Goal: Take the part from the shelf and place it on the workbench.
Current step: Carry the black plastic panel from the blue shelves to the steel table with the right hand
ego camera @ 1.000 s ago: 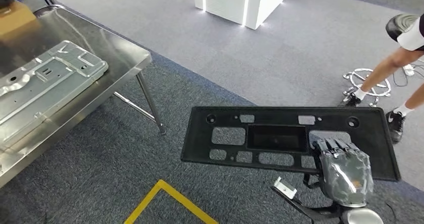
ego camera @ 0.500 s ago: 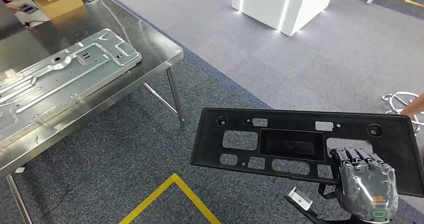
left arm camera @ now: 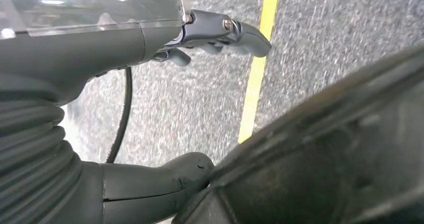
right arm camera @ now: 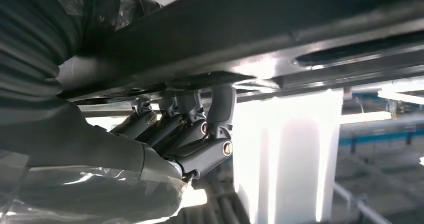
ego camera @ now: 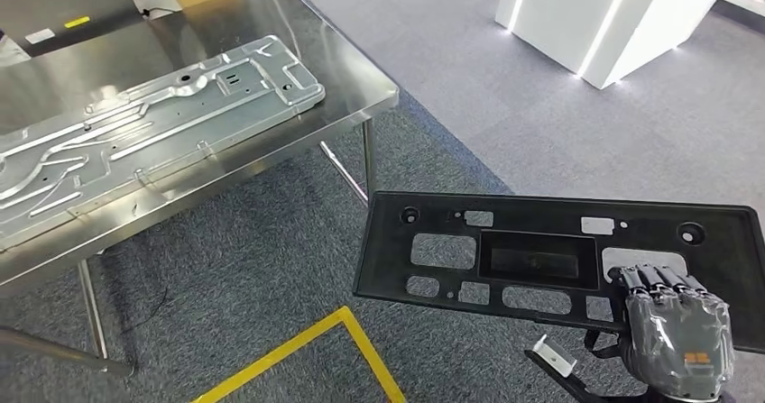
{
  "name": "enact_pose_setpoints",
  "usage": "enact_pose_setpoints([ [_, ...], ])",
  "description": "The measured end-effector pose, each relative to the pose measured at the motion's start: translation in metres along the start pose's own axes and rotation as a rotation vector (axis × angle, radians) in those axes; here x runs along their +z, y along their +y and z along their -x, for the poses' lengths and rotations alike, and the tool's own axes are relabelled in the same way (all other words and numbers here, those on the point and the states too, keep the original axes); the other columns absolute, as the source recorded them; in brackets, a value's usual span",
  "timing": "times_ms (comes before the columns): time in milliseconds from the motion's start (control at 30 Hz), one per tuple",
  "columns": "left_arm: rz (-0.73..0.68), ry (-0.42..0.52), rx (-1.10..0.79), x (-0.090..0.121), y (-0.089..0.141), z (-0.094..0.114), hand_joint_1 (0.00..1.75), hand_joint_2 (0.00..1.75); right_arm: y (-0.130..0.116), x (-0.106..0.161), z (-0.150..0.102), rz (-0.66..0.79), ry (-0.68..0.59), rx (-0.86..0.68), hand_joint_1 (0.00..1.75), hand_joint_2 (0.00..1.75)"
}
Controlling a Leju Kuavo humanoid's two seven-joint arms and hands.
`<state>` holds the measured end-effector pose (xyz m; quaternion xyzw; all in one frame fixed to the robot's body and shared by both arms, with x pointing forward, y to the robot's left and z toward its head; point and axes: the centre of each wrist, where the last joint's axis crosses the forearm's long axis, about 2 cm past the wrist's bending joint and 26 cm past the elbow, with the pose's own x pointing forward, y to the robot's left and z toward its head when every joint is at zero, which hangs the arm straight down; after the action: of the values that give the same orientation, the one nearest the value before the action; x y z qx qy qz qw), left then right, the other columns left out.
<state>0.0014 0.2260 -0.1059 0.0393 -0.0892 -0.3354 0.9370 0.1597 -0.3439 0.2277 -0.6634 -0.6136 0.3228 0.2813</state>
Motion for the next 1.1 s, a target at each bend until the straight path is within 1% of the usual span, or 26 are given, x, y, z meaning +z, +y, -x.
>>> enact_pose_setpoints([
  [200,0.029,0.051,-0.014,0.003,0.002,0.005,0.00,1.75,0.002,0.003,0.001,-0.020,0.008,-0.021,1.57,1.75],
  [300,0.043,0.063,-0.022,0.008,0.005,0.010,0.00,1.75,0.005,0.007,0.001,-0.031,0.006,-0.024,1.57,1.75],
  [400,0.028,0.069,-0.028,0.011,0.007,0.014,0.00,1.75,0.007,0.008,0.002,-0.039,0.007,-0.024,1.57,1.75],
  [633,0.003,0.071,-0.029,0.016,0.006,0.015,0.00,1.75,0.010,0.006,0.002,-0.047,0.005,-0.027,1.57,1.75],
  [767,0.003,0.065,-0.031,0.016,0.008,0.012,0.00,1.75,0.013,0.005,0.003,-0.056,0.007,-0.033,1.57,1.75],
  [1100,0.000,0.065,-0.009,0.017,0.009,0.014,0.00,1.75,0.017,0.001,0.003,-0.058,0.010,-0.037,1.57,1.75],
])
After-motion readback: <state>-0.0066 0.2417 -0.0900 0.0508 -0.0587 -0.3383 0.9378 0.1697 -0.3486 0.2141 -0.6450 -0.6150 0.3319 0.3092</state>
